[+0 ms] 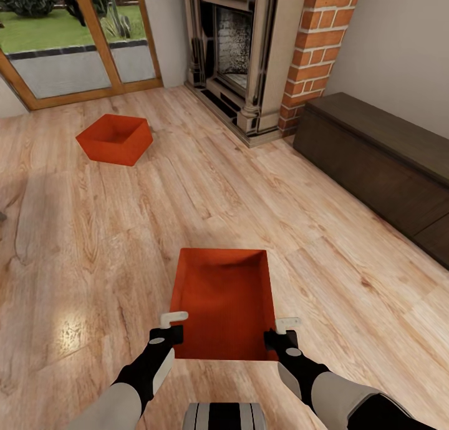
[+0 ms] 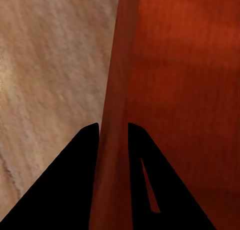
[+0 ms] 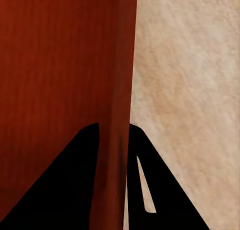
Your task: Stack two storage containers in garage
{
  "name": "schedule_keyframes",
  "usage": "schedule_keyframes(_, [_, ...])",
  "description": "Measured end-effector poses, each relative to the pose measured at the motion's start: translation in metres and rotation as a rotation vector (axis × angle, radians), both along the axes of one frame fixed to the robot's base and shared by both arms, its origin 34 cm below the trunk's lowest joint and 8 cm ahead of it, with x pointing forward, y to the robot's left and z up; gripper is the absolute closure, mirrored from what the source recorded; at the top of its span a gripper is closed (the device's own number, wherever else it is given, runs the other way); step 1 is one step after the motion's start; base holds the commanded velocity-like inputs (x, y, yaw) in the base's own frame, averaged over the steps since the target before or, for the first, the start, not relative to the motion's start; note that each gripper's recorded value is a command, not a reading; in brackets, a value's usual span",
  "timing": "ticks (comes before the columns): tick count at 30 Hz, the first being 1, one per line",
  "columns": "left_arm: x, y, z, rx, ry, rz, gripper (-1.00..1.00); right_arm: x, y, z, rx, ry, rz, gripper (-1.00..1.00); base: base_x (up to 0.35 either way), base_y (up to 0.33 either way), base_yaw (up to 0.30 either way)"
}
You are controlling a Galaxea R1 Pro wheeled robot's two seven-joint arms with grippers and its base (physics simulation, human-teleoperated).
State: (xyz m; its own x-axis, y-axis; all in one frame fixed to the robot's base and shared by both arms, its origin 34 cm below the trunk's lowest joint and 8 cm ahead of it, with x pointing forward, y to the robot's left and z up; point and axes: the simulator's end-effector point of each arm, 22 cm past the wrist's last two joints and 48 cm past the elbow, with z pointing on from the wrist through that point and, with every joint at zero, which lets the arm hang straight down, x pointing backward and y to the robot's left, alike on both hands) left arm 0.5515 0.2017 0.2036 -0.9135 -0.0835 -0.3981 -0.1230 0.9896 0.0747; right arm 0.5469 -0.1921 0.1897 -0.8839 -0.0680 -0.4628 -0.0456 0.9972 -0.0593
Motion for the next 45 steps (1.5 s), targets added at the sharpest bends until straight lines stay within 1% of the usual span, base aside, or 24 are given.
schedule_keyframes(6, [-0.002, 0.001, 0.011, 0.008, 0.012, 0.001, 1.00, 0.003, 0.001, 0.013, -0.001, 0.001, 0.009, 1.00, 0.000, 0.000, 0.000])
schedule_keyframes(17, [0.006, 0.002, 0.036, 0.008, 0.004, 0.003, 1.00, 0.011, 0.002, 0.038, 0.001, -0.007, 0.006, 1.00, 0.000, 0.000, 0.000])
schedule_keyframes(45, [0.017, 0.002, 0.095, 0.007, 0.005, 0.005, 1.00, 0.023, 0.002, 0.097, 0.001, -0.006, 0.008, 1.00, 0.000, 0.000, 0.000])
